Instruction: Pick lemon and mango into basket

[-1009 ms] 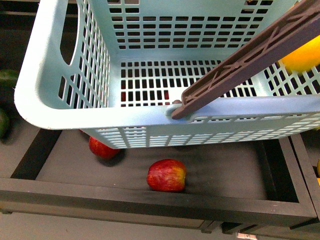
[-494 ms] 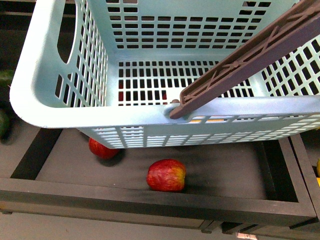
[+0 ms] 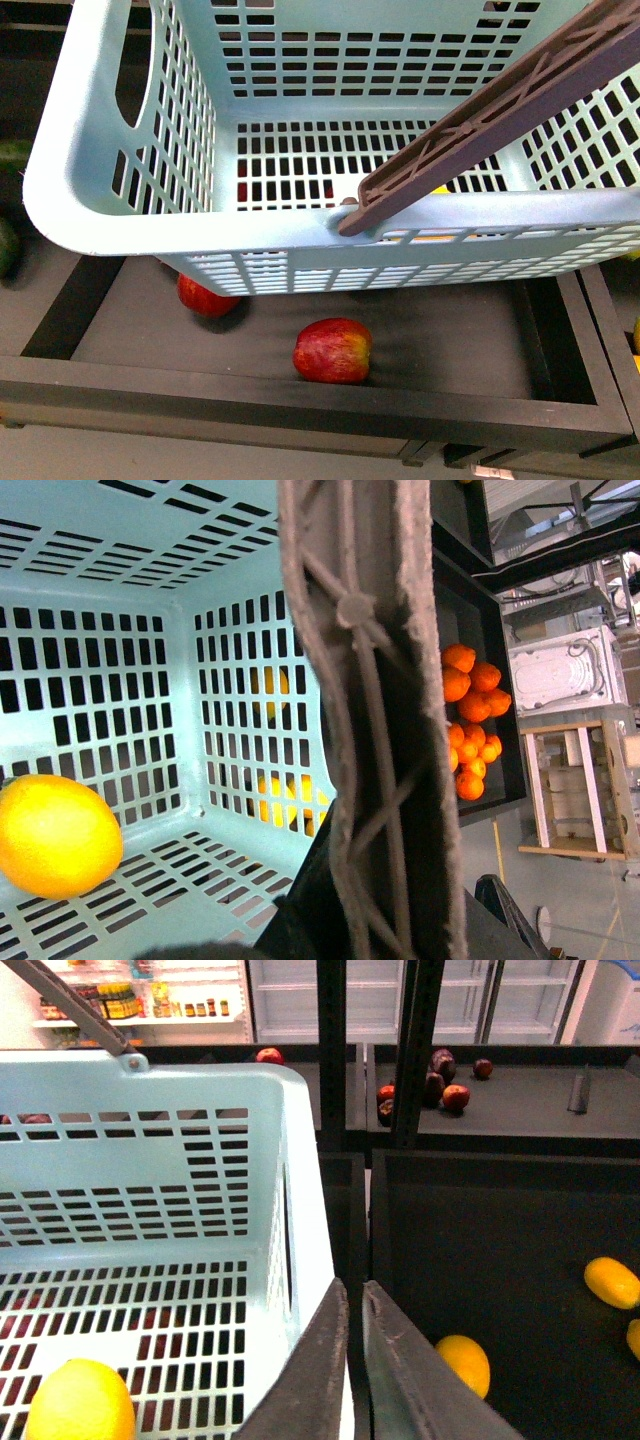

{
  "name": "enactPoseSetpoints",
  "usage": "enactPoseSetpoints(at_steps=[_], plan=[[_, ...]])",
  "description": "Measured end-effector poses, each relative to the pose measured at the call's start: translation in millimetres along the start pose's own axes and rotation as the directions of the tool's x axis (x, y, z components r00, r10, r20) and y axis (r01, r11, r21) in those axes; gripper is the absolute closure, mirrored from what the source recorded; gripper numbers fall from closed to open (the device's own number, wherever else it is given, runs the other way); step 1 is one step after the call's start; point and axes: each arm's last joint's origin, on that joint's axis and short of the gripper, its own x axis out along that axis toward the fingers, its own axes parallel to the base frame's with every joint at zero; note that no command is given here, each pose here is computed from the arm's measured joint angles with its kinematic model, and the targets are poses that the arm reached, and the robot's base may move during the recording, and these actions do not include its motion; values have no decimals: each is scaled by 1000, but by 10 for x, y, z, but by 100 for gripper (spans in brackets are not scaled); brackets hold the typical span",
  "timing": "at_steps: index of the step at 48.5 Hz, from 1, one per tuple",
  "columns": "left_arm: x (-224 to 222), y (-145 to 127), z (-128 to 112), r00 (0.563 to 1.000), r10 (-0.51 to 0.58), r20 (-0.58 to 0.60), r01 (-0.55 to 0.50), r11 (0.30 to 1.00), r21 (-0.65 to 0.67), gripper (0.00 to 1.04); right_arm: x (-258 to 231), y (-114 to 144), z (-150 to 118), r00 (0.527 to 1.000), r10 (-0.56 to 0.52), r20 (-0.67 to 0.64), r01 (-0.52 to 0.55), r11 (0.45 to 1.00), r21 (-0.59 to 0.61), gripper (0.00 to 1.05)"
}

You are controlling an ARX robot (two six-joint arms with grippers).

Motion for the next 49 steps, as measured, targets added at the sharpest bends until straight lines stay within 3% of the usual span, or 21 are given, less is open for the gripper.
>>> enactPoseSetpoints(at_steps=[15,26,49], plan=[[0,0,0,1000,0,0,0,1000,0,100,-6,-1,5,1000,0,4,0,1000,0,53],[0,0,0,1000,0,0,0,1000,0,100,-6,-1,5,1000,0,4,0,1000,0,9],[7,-25,-24,1000,-13,-14,13,1000,-1,100,-10,-6,4,1000,-6,5,6,1000,0,9]])
